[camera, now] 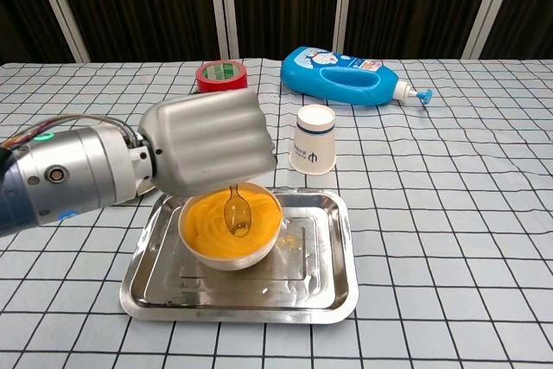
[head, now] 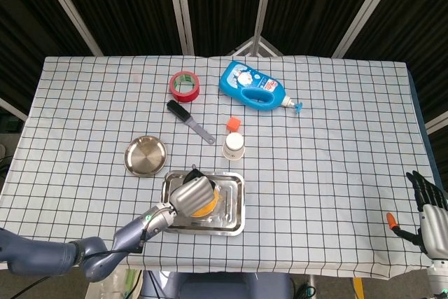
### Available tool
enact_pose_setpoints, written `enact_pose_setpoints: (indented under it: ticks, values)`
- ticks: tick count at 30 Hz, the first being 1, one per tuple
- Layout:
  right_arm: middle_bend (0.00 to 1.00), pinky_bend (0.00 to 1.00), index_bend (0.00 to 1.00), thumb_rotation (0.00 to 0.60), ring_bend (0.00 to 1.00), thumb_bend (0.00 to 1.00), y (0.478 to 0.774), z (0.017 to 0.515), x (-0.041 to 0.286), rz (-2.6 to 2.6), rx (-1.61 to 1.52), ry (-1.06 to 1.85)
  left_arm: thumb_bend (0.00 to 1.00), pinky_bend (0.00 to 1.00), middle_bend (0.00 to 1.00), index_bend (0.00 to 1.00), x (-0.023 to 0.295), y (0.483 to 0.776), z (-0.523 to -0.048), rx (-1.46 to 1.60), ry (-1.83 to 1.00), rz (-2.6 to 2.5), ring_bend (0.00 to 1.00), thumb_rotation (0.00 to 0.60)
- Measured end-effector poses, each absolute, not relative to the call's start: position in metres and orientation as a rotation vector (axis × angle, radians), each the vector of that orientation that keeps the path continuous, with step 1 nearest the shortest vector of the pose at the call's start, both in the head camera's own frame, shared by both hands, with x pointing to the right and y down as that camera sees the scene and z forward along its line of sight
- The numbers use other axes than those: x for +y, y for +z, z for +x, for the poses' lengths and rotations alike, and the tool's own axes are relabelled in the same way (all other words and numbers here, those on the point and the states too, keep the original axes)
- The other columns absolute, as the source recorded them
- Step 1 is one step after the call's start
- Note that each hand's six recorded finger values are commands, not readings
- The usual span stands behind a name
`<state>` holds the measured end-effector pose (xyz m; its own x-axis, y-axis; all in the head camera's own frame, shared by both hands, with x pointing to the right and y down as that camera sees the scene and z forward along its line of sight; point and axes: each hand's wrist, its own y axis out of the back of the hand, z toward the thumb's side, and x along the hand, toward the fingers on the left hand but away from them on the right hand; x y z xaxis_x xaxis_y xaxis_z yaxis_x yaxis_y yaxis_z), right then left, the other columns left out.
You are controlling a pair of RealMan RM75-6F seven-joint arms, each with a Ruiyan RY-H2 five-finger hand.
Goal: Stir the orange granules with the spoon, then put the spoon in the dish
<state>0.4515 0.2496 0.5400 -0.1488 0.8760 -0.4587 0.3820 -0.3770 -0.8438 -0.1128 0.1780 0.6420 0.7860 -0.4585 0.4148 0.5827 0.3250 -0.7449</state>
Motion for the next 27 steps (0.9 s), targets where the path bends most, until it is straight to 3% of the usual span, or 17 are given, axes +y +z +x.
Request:
enact_pose_setpoints:
  ticks: [10,27]
  values:
    - [0.00,0.00,0.00,0.600,0.00,0.39,0.540,0.452,0.250,-1.695,-1.415,1.547,0.63,1.00,1.00,0.82,0.170,0.645,-0.123,-0.136,-0.721,-1.012,1.00,0.600]
    - [0.00,0.00,0.00,0.600,0.00,0.39,0.540,0.452,0.251,-1.693,-1.412,1.551,0.63,1.00,1.00,0.82,0.160,0.624,-0.132,-0.026,-0.738,-1.074,1.00,0.600]
